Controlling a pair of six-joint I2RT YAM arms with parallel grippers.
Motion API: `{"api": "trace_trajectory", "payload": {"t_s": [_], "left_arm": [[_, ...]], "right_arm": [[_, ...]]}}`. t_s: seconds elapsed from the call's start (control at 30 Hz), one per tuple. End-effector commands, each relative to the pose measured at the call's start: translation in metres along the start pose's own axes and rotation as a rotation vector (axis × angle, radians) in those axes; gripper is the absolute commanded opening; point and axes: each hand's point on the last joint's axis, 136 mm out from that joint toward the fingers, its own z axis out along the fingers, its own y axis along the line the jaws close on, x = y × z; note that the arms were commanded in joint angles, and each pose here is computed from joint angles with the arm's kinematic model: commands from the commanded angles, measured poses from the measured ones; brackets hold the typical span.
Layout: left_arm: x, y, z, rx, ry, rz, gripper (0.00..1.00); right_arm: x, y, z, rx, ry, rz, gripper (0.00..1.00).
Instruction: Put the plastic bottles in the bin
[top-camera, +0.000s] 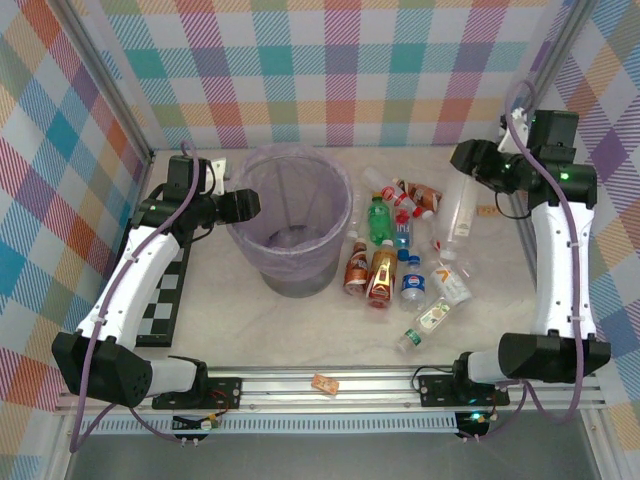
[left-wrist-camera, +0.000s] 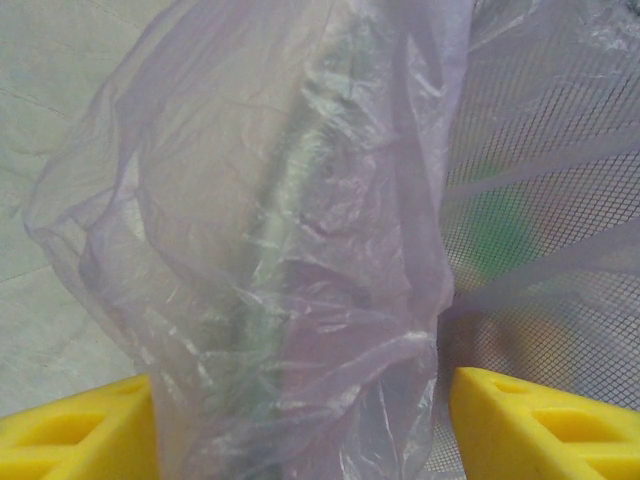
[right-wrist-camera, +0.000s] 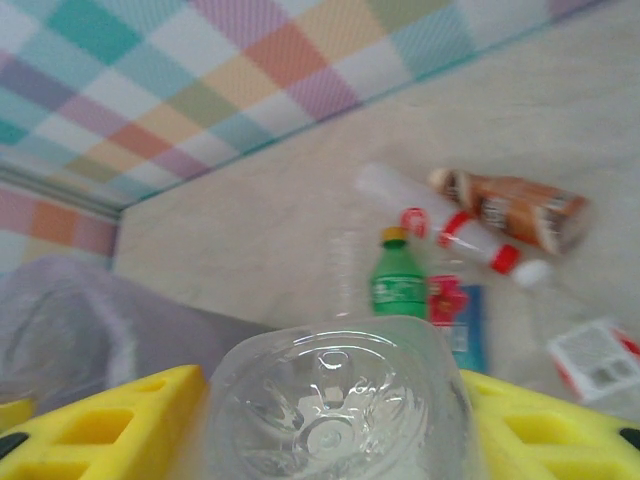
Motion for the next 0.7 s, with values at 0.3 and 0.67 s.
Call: {"api": "trace_trajectory", "payload": {"t_s": [0.3,0.67], "left_arm": [[-0.004,0.002,0.003,0.010,-0.014,-0.012,0.70],[-0.004,0.003,0.004,0.008,-0.014,-0.014,0.70]], "right_arm": [[-0.010,0.163,-0.020,-0.487,-0.096,-0.086,0.37],[0.024,0.267,0.046,-0.646,-0.007,-0.209,0.36]]}}
